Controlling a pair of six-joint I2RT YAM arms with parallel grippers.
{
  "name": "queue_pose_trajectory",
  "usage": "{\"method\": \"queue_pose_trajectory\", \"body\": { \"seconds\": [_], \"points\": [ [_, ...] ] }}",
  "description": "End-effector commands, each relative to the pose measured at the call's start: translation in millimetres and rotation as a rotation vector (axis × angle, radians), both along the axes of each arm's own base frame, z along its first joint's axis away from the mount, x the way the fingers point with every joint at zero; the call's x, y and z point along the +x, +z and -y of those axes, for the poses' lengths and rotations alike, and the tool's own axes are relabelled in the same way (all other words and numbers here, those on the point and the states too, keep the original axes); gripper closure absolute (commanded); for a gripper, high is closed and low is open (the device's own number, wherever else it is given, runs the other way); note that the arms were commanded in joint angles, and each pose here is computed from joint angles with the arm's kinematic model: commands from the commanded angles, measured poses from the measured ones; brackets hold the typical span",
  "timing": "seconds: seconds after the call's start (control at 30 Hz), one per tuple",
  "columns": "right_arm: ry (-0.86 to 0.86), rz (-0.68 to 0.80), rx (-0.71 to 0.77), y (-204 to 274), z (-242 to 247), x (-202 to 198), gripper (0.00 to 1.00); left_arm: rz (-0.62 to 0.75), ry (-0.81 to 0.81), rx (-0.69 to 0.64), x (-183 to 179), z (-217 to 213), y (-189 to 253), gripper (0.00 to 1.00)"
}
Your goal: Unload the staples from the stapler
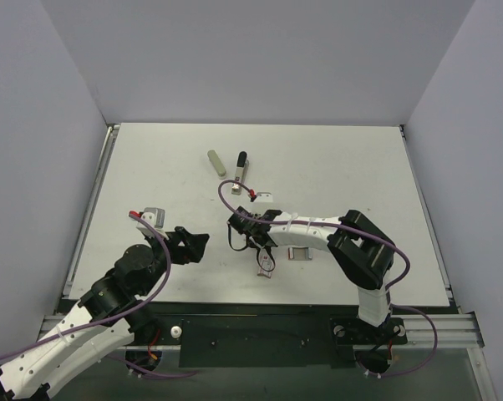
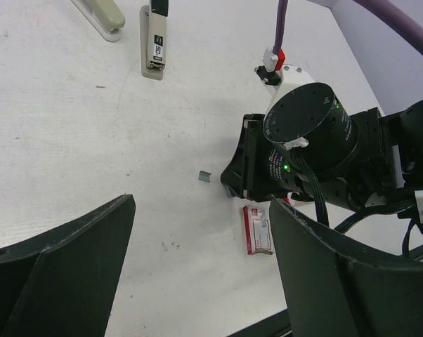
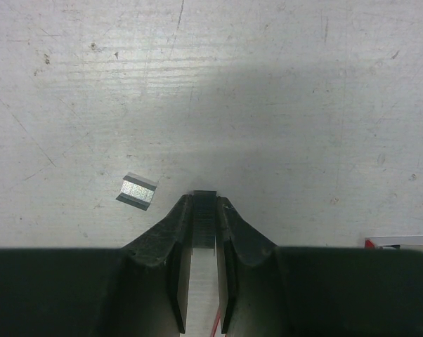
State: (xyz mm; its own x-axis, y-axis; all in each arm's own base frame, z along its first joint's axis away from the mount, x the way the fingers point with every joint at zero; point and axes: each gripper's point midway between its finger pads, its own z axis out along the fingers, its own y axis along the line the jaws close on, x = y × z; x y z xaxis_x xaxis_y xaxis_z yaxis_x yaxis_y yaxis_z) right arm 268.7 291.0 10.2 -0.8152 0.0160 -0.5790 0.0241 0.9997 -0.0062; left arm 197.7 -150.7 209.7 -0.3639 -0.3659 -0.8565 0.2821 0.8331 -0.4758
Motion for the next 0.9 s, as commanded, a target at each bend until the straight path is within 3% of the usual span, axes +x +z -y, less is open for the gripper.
{"method": "queue_pose_trajectory", "body": {
  "seconds": [0.0,0.33,0.87],
  "points": [
    [0.004,0.006,-0.019,19.1,8.0,-5.5,0.96,0.007,0.015,0.013,1.2,-3.2,2.1,0.12],
    [0.032,0.080,0.030,65.1,26.0,-9.4,0.95,0.001,0.019,0.017,2.5,-2.4,2.4,0.12],
    [0.051,0.023,-0.065,55.8,114.3,-36.5,0.96,0.007,0.037,0.023,3.8,-6.3,5.8,0.12]
  ]
}}
